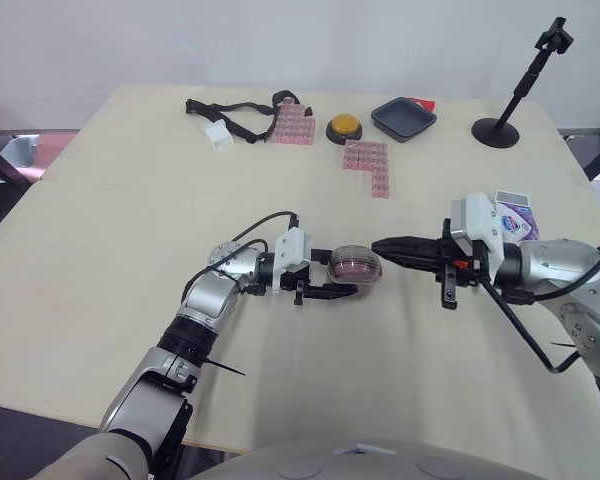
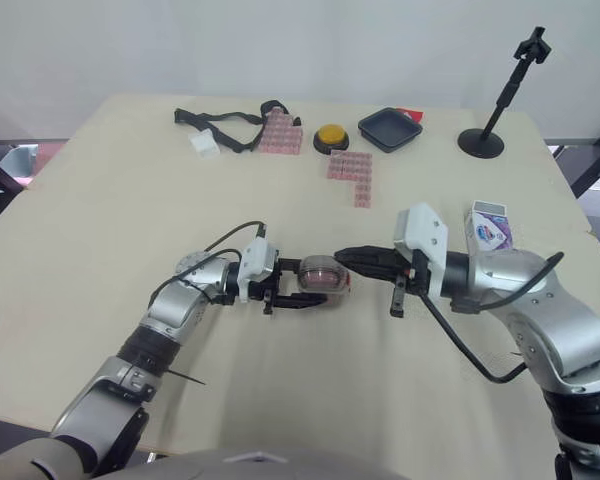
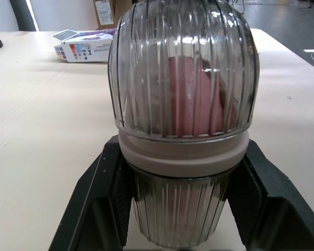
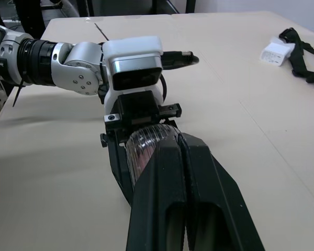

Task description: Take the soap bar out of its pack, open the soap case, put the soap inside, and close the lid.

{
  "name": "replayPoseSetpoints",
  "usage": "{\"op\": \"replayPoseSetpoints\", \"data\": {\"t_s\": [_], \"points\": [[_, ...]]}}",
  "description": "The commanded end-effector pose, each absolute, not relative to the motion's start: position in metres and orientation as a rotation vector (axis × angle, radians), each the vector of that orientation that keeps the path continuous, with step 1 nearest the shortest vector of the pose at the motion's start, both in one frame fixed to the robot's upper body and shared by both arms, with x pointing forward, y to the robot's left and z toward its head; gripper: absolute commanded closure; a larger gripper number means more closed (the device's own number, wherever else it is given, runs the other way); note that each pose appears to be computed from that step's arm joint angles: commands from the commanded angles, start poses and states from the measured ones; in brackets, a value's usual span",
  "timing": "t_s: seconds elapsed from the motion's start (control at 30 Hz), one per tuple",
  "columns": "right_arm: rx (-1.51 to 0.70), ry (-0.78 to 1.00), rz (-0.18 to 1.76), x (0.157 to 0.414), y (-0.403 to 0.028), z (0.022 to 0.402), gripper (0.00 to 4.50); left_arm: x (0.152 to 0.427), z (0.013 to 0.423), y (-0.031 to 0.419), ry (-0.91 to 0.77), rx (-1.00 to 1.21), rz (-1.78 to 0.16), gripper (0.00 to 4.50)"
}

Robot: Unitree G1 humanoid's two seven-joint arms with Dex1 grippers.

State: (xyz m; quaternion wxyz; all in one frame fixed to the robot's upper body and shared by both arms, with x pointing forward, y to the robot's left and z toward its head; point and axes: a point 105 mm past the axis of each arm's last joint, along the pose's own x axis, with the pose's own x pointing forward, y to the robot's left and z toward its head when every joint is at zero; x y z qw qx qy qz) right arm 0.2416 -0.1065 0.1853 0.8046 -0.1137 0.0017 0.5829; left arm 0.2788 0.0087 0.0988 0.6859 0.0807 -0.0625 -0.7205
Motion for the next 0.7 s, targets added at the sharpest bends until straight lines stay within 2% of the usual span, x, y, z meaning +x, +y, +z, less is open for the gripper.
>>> {"op": "replayPoseSetpoints", "data": {"t_s": [0.03,0.7], "points": [[-0.270,-0.016,1.268,0.240,-0.099,0.192,4.42,0.280,0.109,0.010,-0.190,0.201,-1.604,2.58],[-0.356,0.055,1.279,0.250,-0.090,0.173,4.42,0.278,0.108,0.009,-0.193,0.200,-1.590,2.58]]}}
